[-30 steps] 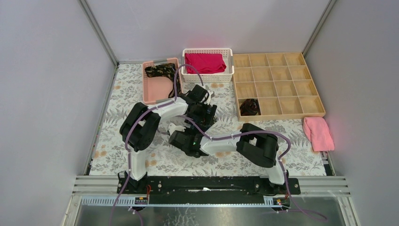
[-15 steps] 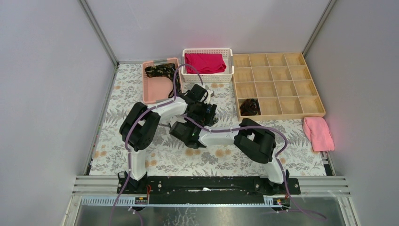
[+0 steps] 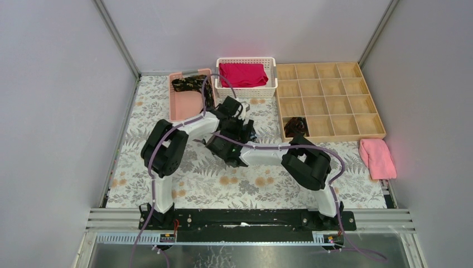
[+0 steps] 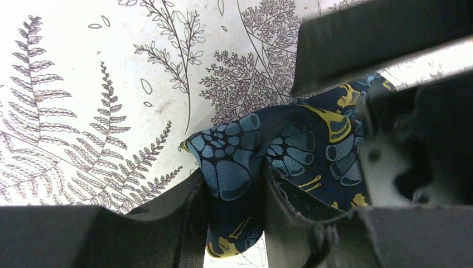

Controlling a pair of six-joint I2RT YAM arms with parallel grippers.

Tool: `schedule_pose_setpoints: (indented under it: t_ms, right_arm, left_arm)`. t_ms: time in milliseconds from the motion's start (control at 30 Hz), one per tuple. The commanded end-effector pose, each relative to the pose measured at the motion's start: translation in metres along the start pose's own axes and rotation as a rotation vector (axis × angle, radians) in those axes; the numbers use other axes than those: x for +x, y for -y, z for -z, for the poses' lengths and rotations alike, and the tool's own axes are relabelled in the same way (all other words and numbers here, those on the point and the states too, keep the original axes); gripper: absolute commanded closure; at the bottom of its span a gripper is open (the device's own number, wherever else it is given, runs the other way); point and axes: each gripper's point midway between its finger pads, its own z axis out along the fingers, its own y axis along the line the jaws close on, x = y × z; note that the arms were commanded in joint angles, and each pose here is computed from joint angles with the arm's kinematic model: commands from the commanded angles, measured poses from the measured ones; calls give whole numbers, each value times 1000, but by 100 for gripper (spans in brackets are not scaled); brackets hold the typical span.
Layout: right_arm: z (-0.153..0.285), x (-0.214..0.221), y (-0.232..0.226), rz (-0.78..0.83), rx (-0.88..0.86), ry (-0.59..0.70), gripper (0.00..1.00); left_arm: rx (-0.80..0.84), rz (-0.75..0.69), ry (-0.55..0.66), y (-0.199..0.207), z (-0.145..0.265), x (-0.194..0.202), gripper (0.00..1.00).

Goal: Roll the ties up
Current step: Roll the tie at the center of the board.

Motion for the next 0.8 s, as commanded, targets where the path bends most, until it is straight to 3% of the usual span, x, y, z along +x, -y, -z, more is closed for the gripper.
schedule_pose_setpoints:
  t_ms: [0, 233, 433, 567, 767]
  right_arm:
    - [-5, 42, -53, -123, -292, -112, 59]
    - [15, 32, -71, -249, -470, -74, 61]
    - [38, 22, -85, -318, -634, -41, 62]
    - [54, 7, -82, -443, -783, 0, 62]
    - [68, -14, -60, -660, -966, 64, 63]
  left_arm:
    - [-72, 107, 38, -36, 11, -20, 1]
    - [-156, 124, 260, -45, 69, -107, 1]
    - [-252, 148, 413, -57, 121, -148, 1]
    - [-358, 183, 496, -66, 161, -145, 1]
    - [-410, 269, 576, -72, 190, -98, 1]
